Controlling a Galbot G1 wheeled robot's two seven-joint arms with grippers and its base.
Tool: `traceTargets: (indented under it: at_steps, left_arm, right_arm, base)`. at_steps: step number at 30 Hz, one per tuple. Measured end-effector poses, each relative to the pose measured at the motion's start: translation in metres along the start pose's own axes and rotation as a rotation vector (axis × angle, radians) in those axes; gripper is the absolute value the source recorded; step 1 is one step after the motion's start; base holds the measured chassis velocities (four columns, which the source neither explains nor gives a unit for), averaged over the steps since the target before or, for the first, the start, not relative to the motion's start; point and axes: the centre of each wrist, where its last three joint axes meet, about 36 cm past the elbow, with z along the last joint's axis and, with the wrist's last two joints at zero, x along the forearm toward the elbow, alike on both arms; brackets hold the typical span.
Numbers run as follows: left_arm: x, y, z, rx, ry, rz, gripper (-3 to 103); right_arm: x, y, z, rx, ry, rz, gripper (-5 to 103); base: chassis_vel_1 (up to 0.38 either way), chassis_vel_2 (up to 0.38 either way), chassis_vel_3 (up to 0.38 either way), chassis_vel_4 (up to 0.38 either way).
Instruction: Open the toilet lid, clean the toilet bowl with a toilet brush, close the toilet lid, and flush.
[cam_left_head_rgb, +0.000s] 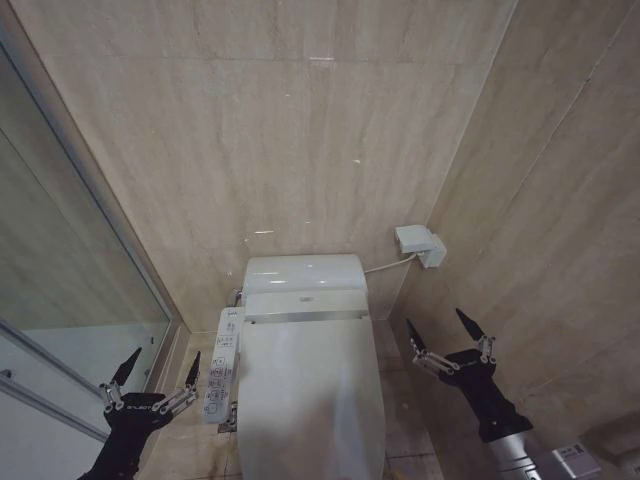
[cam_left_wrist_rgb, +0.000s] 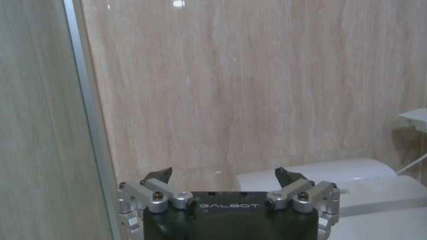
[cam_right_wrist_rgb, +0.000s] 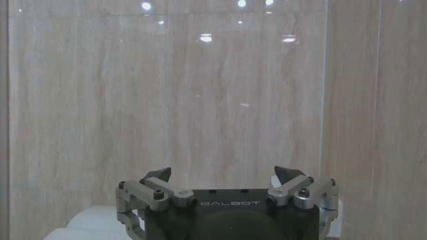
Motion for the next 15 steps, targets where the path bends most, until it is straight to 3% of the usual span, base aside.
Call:
traceTargets:
  at_steps: [15]
  left_arm:
    - [0.0,-0.0001,0.0005,-0.002,0.003,-0.002,100]
  right_arm:
    - [0.0,0.0,0.0,0.0,0.0,0.0,100]
  base:
    - [0.0,0.0,0.0,0.0]
